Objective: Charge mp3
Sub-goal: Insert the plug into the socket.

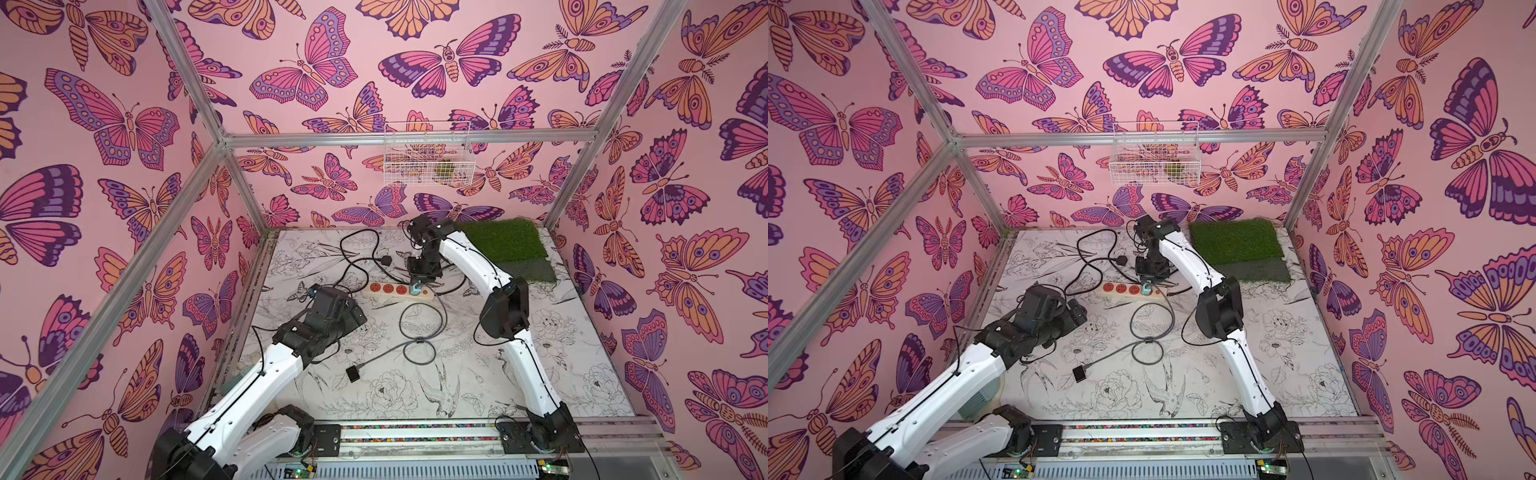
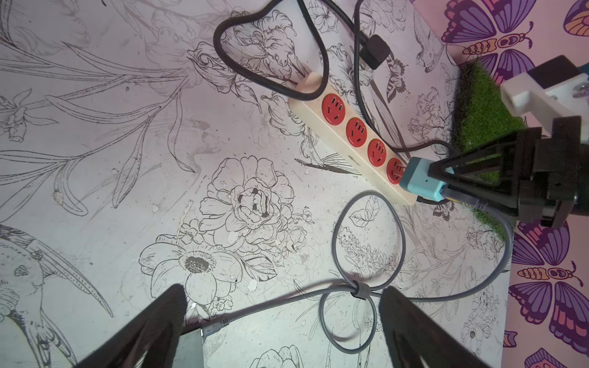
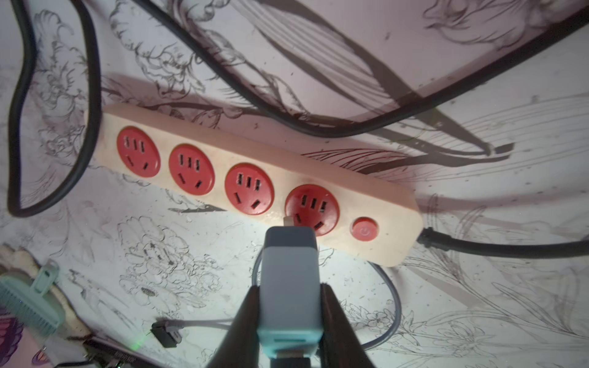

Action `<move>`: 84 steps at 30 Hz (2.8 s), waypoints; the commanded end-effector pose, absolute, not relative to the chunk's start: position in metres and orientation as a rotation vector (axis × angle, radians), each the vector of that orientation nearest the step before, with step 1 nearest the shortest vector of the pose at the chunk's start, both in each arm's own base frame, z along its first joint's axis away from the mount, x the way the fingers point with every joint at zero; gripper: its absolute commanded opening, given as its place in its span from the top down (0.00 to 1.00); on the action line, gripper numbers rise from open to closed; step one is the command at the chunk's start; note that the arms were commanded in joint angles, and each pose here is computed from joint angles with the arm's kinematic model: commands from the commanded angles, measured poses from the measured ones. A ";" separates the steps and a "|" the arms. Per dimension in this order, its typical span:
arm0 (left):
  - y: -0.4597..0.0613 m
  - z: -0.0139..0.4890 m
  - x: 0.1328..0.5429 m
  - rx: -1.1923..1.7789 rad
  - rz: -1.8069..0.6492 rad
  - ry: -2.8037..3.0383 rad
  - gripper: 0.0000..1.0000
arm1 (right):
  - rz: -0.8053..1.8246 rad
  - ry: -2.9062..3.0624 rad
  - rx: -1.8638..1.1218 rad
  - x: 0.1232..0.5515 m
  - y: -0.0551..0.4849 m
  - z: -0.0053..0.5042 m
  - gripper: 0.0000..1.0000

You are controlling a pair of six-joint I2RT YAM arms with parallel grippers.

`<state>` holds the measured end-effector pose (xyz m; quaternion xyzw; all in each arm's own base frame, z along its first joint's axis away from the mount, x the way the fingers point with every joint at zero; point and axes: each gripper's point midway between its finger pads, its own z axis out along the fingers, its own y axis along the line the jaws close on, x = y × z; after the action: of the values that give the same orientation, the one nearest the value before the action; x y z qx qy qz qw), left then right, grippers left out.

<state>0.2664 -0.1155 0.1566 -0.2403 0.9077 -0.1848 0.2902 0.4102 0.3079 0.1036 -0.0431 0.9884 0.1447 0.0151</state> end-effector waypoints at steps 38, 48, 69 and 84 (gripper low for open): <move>-0.104 0.158 0.264 -0.631 -0.430 2.409 0.06 | -0.224 2.352 -1.585 0.399 0.319 0.145 1.00; -0.105 0.154 0.266 -0.632 -0.412 2.429 0.07 | -0.295 2.380 -1.657 0.400 0.307 0.121 1.00; -0.103 0.146 0.267 -0.641 -0.372 2.445 0.07 | -0.456 2.328 -1.721 0.415 0.297 0.105 1.00; -0.101 0.146 0.268 -0.644 -0.363 2.442 0.07 | -0.404 2.334 -1.777 0.413 0.308 0.085 1.00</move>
<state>0.2705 -0.1088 0.1478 -0.2441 0.9115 -0.1557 0.2920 0.4153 0.3063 0.0898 -0.5900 0.7884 -0.1422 0.1005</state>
